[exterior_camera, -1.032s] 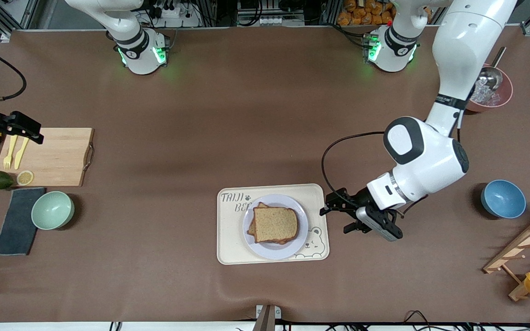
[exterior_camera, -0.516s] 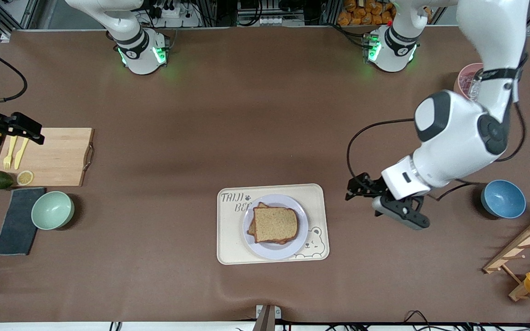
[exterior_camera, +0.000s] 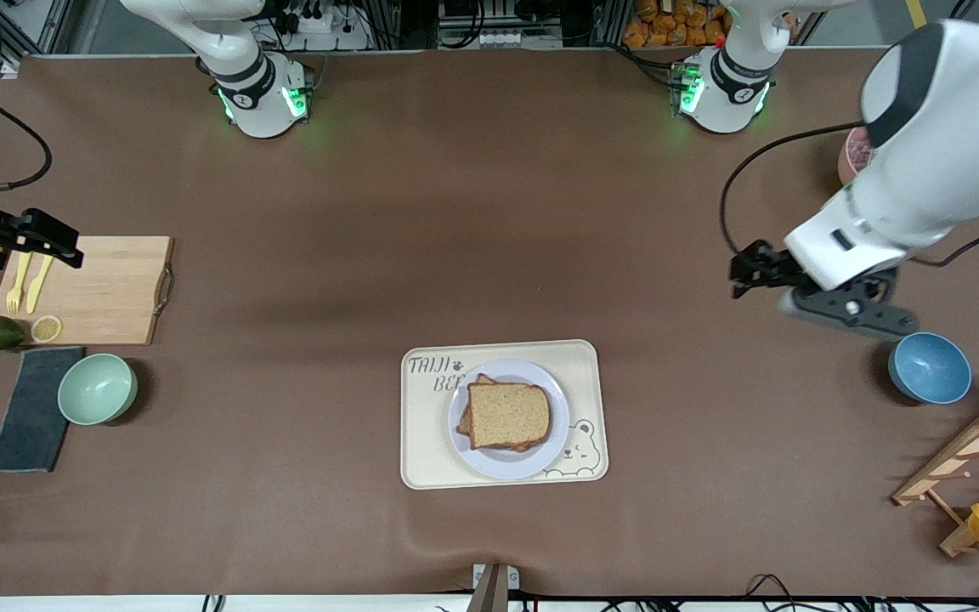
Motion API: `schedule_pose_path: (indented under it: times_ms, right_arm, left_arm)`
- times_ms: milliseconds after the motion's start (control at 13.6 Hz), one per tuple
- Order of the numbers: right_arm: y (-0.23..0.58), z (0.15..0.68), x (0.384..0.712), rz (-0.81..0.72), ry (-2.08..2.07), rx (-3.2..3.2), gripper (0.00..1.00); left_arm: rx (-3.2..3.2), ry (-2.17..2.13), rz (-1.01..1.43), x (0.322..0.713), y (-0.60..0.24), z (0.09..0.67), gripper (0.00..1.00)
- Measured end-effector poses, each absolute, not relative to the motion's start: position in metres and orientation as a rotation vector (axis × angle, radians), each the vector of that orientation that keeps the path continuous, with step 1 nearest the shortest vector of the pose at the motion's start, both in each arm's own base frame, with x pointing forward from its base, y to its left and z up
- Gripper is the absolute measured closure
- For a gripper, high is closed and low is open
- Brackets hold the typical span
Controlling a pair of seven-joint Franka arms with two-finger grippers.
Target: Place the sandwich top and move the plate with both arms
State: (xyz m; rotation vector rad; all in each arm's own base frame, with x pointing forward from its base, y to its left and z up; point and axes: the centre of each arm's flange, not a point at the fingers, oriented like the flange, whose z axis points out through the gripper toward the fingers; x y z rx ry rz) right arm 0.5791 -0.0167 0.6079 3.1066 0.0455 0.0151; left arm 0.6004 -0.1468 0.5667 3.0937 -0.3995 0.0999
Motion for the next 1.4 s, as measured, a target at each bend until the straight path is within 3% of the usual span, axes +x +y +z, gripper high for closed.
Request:
schedule_pose_path:
  times_ms: [590, 1400]
  right_arm:
    - [-0.016, 0.605, 0.579, 0.005, 0.048, 3.107, 0.00]
    - [-0.016, 0.604, 0.579, 0.002, 0.048, 3.107, 0.00]
  left_arm:
    - [3.227, -0.221, -0.003, 0.569, -0.068, 0.620, 0.00]
    - [3.196, -0.089, 0.031, 0.537, -0.039, 0.659, 0.00]
